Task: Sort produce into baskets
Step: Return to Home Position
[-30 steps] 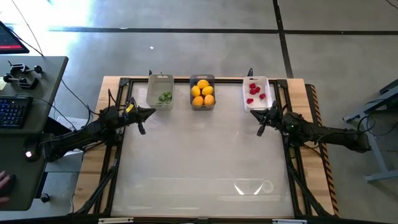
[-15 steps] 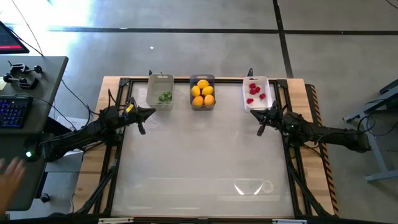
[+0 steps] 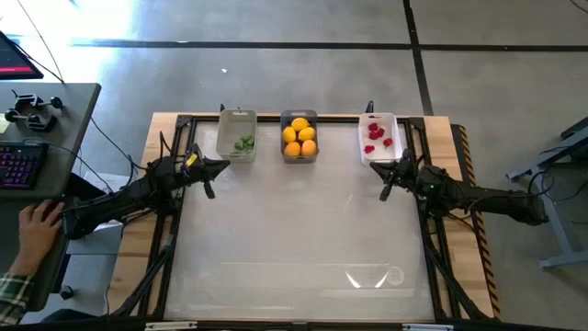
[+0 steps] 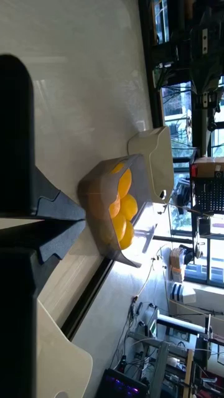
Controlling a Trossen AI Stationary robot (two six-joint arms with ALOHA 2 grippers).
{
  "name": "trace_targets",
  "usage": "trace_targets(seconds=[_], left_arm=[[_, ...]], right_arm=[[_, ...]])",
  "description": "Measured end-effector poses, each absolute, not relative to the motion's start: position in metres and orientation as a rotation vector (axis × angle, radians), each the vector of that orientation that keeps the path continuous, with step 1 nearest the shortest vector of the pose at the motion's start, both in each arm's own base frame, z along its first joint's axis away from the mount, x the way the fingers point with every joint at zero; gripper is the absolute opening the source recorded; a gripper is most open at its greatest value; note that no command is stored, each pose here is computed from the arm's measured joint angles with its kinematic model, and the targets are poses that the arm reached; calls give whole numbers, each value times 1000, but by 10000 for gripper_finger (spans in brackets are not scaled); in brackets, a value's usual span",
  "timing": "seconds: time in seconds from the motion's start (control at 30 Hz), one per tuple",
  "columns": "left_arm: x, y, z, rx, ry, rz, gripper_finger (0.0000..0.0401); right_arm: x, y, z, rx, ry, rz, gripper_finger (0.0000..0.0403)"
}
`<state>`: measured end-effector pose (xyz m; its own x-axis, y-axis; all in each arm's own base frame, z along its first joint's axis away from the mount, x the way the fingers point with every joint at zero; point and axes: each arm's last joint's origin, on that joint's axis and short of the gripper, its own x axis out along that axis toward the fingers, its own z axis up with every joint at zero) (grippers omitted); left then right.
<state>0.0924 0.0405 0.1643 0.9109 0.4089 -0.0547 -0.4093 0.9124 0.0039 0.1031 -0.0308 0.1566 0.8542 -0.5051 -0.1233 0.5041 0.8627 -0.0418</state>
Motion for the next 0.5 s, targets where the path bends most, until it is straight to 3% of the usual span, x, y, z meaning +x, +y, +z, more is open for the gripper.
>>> trace_targets(seconds=[0.5], left_arm=[[92,41,164,-8,55,422,0]], right_arm=[[103,-31,157,-8,132,-527,0]])
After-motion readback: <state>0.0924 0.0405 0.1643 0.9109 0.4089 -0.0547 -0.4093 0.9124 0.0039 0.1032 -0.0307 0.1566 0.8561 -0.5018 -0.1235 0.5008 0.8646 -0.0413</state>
